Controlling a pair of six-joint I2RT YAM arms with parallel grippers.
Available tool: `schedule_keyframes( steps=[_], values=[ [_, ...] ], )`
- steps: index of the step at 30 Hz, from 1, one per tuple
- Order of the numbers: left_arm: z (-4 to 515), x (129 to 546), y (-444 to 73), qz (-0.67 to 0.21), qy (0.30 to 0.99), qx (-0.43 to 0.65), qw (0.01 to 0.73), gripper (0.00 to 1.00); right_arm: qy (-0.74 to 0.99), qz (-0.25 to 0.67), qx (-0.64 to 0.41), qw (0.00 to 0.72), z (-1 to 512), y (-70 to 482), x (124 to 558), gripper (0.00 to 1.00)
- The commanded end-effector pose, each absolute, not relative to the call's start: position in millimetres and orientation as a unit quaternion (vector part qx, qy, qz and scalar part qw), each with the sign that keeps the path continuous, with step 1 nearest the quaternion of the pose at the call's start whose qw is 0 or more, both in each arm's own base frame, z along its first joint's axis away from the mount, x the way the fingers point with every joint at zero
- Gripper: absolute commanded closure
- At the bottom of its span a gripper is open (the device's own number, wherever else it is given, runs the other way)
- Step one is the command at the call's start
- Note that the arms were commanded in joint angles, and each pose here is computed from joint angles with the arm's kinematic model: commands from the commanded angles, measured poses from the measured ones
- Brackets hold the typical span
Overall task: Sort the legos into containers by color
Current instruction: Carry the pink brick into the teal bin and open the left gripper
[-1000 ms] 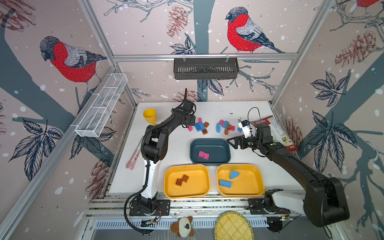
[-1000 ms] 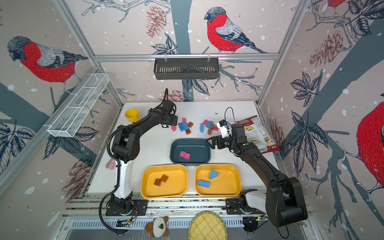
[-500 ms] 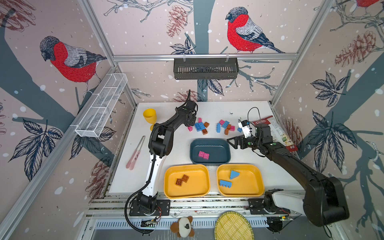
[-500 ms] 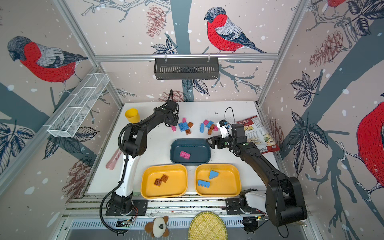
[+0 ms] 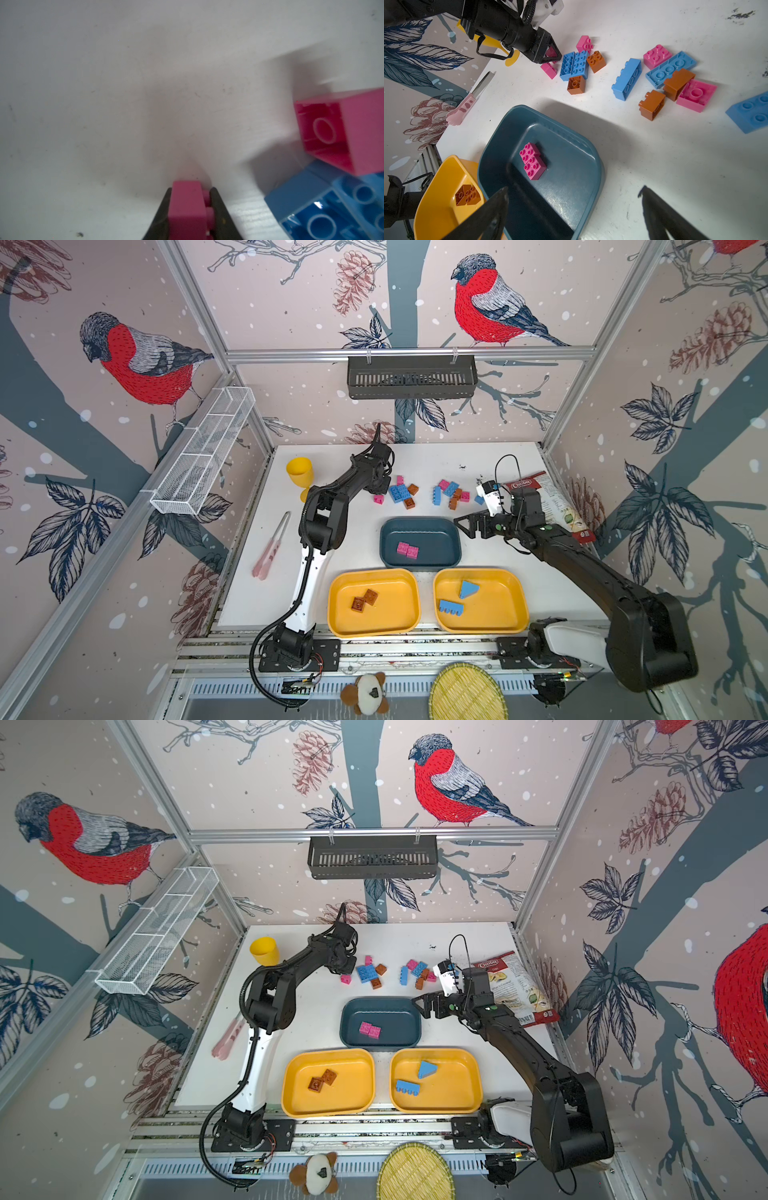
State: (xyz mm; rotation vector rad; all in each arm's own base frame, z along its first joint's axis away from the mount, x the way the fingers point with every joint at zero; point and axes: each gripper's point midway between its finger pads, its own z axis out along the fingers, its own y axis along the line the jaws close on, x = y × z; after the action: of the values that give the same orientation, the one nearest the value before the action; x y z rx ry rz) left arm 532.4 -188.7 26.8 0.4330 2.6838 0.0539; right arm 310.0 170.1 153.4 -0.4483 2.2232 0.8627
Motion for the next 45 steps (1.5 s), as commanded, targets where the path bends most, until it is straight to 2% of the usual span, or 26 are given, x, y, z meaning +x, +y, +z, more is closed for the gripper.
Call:
schedule_keyframes(
  steps=[1, 6, 10, 16, 21, 27, 32, 34, 42, 45],
  values=[
    [27.6, 528.7, -186.2, 0.018, 0.967, 0.159, 0.198, 0.81, 0.851, 0.337, -0.181, 0.360, 159.4, 172.1, 312.4, 0.01],
    [53.0, 526.2, -188.3, 0.006, 0.966, 0.154, 0.207, 0.82, 0.851, 0.335, -0.180, 0.363, 161.2, 171.4, 314.5, 0.01],
    [81.8, 506.6, -199.6, -0.033, 0.966, 0.156, 0.205, 0.82, 0.850, 0.335, -0.182, 0.364, 162.1, 171.8, 314.9, 0.01],
    [126.4, 446.6, -234.5, -0.097, 0.954, 0.192, 0.209, 0.82, 0.850, 0.332, -0.180, 0.367, 164.0, 168.1, 316.2, 0.01],
    [152.9, 381.0, -269.6, -0.163, 0.938, 0.235, 0.194, 0.82, 0.851, 0.329, -0.180, 0.367, 164.4, 165.0, 316.9, 0.00],
    [149.1, 316.1, -285.6, -0.217, 0.932, 0.246, 0.156, 0.82, 0.850, 0.325, -0.182, 0.373, 169.2, 160.8, 317.1, 0.00],
    [122.0, 297.8, -285.9, -0.221, 0.937, 0.233, 0.134, 0.81, 0.848, 0.327, -0.184, 0.373, 169.8, 161.4, 315.8, 0.01],
    [113.2, 298.9, -282.5, -0.210, 0.942, 0.226, 0.130, 0.75, 0.848, 0.328, -0.184, 0.373, 169.8, 161.6, 315.2, 0.00],
    [119.5, 319.6, -267.4, -0.144, 0.950, 0.232, 0.154, 0.42, 0.846, 0.328, -0.183, 0.379, 173.0, 160.8, 313.0, 0.01],
    [129.2, 343.8, -259.8, -0.115, 0.952, 0.221, 0.180, 0.39, 0.845, 0.329, -0.182, 0.380, 172.8, 161.2, 313.1, 0.00]
  ],
)
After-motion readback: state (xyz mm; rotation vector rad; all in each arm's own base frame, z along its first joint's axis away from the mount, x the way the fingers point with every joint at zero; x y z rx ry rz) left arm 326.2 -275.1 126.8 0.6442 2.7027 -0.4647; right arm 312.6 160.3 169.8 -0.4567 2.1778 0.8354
